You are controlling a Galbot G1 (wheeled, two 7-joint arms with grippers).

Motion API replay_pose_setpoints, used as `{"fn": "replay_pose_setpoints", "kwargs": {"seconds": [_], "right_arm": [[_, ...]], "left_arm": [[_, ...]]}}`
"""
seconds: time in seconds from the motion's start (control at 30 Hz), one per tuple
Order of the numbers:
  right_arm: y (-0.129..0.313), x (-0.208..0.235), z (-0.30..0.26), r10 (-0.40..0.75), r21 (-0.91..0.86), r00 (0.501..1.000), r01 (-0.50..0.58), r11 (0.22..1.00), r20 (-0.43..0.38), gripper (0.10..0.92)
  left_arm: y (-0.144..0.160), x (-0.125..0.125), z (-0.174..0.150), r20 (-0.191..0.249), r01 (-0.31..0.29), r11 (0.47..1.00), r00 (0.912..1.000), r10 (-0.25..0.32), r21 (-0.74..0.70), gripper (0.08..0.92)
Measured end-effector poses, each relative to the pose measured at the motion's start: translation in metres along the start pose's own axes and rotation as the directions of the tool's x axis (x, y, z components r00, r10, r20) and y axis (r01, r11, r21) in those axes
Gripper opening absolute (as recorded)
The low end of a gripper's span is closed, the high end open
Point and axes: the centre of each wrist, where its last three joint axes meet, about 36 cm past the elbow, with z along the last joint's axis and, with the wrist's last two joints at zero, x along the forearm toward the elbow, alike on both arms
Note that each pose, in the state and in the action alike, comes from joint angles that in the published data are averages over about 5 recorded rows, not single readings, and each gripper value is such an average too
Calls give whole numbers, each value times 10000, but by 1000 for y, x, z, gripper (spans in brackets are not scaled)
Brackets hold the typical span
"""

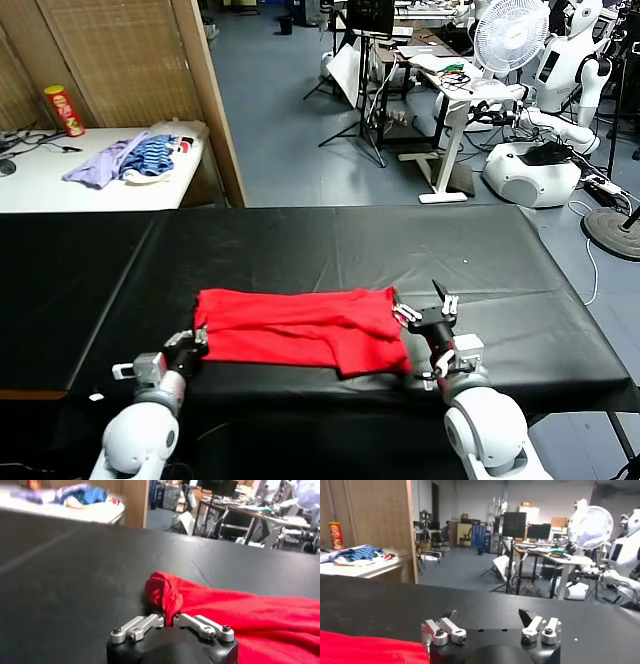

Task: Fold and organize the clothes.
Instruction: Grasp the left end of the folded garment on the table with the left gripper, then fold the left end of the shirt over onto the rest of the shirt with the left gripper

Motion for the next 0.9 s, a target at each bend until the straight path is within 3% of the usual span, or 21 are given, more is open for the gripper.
{"fn": "replay_pose_setpoints", "kwargs": {"seconds": [0.2, 0.3, 0.37, 0.5, 0.6, 0.77, 0.9], "right_arm": [[6, 10, -4, -78, -188, 10000, 78, 9998, 19, 798], [10, 13, -3, -99, -272, 10000, 98, 9996, -3, 798], [10, 15, -3, -51, -293, 10000, 50, 9996, -20, 798], [9, 20, -2, 143, -317, 9999, -145, 9994, -68, 798], [7, 24, 0, 291, -321, 9995, -295, 9990, -134, 798], [4, 26, 5, 492, -330, 9984, -501, 9982, -269, 798], [6, 26, 8, 552, -357, 9978, -565, 9978, -373, 798]], "left_arm": [[51, 1, -1, 225, 1417, 9597, 9898, -1405, -2426, 174], [56, 5, -14, 288, 1630, 9516, 9865, -1611, -2607, 174], [47, 10, -26, 304, 1476, 9621, 9890, -1445, -2292, 174], [7, 24, -49, 208, 364, 9965, 9992, -349, -757, 174], [-32, 33, -62, 42, -769, 9948, 9970, 768, 673, 174], [-88, 41, -76, -109, -2310, 9348, 9700, 2428, 2699, 174], [-120, 45, -85, 139, -3123, 8779, 9439, 3301, 3630, 174]]}}
